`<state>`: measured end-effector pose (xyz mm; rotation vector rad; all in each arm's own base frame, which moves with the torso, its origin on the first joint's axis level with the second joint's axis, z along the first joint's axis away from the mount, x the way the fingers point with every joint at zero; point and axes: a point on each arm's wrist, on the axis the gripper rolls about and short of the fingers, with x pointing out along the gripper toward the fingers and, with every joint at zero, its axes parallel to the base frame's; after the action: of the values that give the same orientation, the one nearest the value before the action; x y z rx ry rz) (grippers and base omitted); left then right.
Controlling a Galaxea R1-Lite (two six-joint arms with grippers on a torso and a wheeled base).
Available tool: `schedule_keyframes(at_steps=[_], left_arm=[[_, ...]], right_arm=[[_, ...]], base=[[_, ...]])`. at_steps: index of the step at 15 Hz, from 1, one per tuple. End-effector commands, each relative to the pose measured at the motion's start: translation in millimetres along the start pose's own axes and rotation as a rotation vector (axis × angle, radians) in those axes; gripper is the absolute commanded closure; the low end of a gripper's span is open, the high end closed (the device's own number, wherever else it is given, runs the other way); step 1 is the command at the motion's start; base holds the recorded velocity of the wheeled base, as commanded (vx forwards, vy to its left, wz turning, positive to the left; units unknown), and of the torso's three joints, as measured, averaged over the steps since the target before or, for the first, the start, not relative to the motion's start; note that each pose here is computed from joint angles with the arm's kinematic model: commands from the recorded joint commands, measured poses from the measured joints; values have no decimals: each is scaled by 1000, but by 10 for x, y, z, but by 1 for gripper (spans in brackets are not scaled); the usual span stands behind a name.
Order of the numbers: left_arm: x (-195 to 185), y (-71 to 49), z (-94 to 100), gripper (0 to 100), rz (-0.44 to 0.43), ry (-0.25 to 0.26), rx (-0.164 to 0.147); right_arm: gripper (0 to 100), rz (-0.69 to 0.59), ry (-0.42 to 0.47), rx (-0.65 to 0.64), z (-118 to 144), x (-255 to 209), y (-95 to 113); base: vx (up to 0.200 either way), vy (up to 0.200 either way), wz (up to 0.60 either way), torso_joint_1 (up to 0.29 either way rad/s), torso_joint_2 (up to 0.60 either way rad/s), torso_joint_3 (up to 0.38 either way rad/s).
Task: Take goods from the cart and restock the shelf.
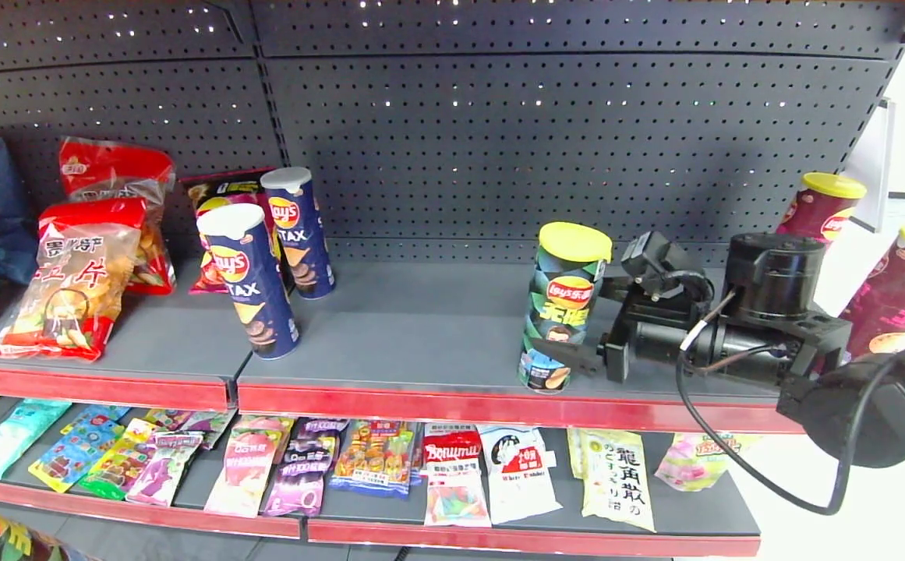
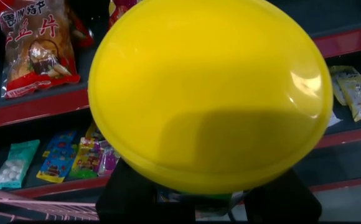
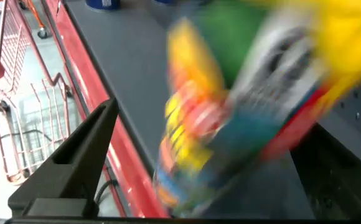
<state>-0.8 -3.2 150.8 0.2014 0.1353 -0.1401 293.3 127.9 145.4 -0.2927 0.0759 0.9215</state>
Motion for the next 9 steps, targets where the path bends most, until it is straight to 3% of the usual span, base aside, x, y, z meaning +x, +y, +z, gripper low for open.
schedule_keyframes(at_steps=[1, 5, 9], left_arm=[[-15, -10, -34, 100, 2, -5, 2], [-26, -9, -23, 100, 2, -14, 3], [-22, -11, -26, 100, -6, -13, 1]], right_arm=[[0, -25, 3, 4, 18, -199, 28], [0, -103, 21, 19, -5, -657, 72], [0, -271, 35, 12, -4, -1306, 453]], base=[[0, 0, 0, 0, 0, 0], [0, 0, 0, 0, 0, 0], [0, 0, 0, 0, 0, 0]])
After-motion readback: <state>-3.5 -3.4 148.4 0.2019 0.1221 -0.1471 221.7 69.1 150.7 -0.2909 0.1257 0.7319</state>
